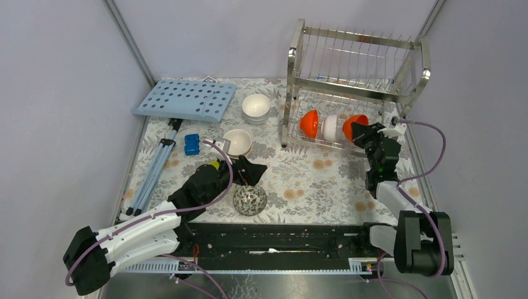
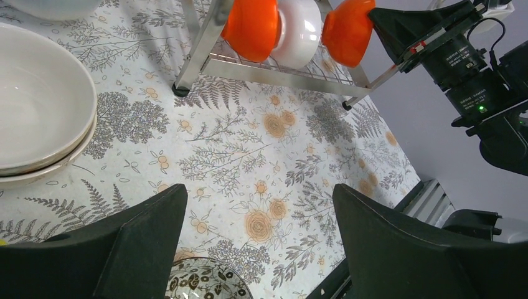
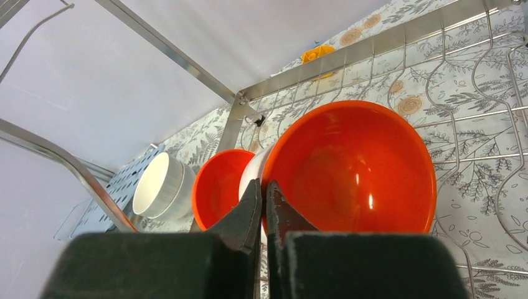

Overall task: Unload the bowls from the dish rack
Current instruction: Pick up the bowl from the dish rack, then place the bowl at the center of the board.

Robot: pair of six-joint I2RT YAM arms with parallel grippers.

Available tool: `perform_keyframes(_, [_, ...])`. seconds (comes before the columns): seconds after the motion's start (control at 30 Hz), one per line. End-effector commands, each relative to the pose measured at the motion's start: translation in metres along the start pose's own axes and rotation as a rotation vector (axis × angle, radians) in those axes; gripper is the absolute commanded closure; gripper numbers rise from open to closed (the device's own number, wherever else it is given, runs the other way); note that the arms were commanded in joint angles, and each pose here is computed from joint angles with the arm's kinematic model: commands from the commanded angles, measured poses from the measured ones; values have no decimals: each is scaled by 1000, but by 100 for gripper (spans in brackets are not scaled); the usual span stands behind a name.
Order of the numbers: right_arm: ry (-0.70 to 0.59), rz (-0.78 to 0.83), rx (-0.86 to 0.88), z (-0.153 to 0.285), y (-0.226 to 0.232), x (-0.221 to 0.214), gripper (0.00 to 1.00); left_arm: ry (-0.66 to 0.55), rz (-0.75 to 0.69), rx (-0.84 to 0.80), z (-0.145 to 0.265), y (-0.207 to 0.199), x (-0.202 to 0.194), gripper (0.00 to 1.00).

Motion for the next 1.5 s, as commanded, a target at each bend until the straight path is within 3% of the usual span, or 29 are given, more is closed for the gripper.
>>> perform_keyframes(0.0, [-65,-6,100,-1,33,25,100,-64,12,-13,2,-7,20,10])
perform_keyframes(0.33, [94,-49,241,47,80,18,100,-39,29,85,11,-1,31,6])
perform_keyframes(0.63, [327,66,265,123,103,-7,100,49,0,235,27,8,48,1])
perform_keyframes(0.83, [462,154,286,158,117,-12,100,7,28,265,44,9,62,1])
perform_keyframes(1.03, [532,203,312,158,129,-12,100,-23,57,215,51,2,69,1])
perform_keyframes(1.3, [656,394,231,143,135,-35,100,116,28,193,37,-5,60,1])
perform_keyframes(1.47, [720,520,246,151,148,-64,100,131,-3,182,35,-7,62,1])
Point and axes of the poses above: each gripper's point midway between its finger pads, its own z axis back along the fingers, its own y axis along the line the jaws close on, x = y × z, the point moved 6 cm from there along z, back along the fingers, and after that the axes turned 13 degrees about -z, right-handed, at the moved point
